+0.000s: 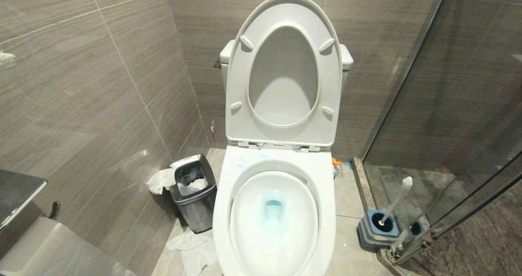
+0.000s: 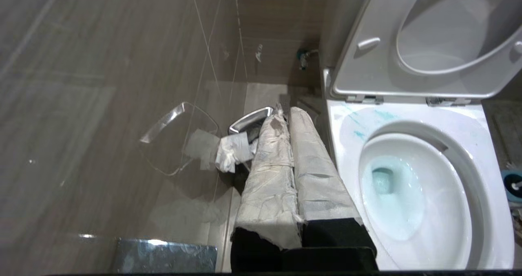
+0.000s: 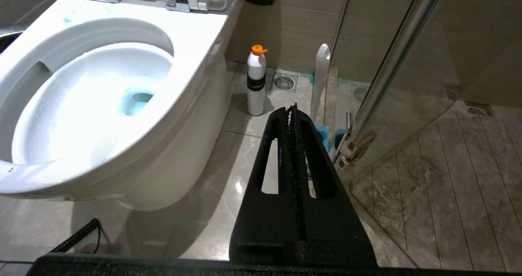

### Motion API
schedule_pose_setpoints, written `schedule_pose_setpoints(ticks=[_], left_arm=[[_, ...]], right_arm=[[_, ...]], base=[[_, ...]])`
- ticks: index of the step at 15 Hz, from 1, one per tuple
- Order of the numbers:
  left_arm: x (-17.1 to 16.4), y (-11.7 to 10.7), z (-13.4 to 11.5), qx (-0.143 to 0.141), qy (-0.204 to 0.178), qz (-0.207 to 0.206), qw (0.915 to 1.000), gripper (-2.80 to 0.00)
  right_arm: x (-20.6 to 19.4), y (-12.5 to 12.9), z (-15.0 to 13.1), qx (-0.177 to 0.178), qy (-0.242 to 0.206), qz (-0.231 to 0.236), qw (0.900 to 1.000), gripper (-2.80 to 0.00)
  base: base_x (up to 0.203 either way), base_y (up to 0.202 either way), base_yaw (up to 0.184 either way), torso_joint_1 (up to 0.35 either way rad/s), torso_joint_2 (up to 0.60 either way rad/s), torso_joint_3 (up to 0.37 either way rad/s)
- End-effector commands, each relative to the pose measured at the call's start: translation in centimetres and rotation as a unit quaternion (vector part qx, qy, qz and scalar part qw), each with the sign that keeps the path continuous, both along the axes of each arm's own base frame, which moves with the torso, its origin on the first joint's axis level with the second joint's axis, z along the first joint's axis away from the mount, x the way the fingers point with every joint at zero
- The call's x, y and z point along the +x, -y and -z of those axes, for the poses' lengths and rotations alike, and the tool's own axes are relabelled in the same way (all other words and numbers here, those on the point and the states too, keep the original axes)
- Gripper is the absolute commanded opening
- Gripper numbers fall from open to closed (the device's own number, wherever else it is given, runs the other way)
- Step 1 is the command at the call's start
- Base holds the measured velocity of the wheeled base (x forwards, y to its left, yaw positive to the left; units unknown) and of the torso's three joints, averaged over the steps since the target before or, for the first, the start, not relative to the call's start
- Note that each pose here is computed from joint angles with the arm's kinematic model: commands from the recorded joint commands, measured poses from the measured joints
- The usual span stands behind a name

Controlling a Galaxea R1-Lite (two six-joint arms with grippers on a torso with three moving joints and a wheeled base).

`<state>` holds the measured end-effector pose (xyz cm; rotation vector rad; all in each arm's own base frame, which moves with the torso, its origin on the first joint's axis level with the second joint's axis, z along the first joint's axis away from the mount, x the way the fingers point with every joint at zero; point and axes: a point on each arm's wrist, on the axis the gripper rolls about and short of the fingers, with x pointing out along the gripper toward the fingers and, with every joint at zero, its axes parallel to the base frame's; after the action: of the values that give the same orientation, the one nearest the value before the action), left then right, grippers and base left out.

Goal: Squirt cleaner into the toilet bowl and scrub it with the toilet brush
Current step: Flush the toilet

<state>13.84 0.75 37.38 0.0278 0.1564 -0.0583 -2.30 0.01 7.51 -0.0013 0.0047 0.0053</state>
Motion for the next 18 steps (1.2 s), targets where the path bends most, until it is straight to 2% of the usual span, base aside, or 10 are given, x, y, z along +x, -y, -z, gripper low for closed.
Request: schedule_pose_setpoints(ticks=[1,5,11,18], left_arm=[[1.4,-0.2,-0.6,0.000,0.000,-0.002,1.0000,-2.80],[2.8,-0.4,-1.8,0.001,0.013,-0.003,0.9999,-2.80],[3.9,-0.4,-2.0,0.001,0.011,-0.002,0.9999,-2.80],[3.7,-0.4,-2.3,0.000,0.018,-0.001,0.9998,-2.80]], right_arm=[[0.0,0.0,0.0,0.000,-0.001,0.000,1.000,-2.80],[0.0,0.0,0.0,0.000,0.000,0.000,1.000,-2.80],[0.0,0.0,0.0,0.000,-0.001,0.000,1.000,-2.80],[0.0,0.0,0.0,0.000,-0.001,0.000,1.000,-2.80]], base=[[0.000,0.000,0.000,0.000,0.00,0.000],[0.000,0.000,0.000,0.002,0.00,-0.102],[0.000,0.000,0.000,0.005,0.00,-0.189],[0.000,0.000,0.000,0.002,0.00,-0.198]])
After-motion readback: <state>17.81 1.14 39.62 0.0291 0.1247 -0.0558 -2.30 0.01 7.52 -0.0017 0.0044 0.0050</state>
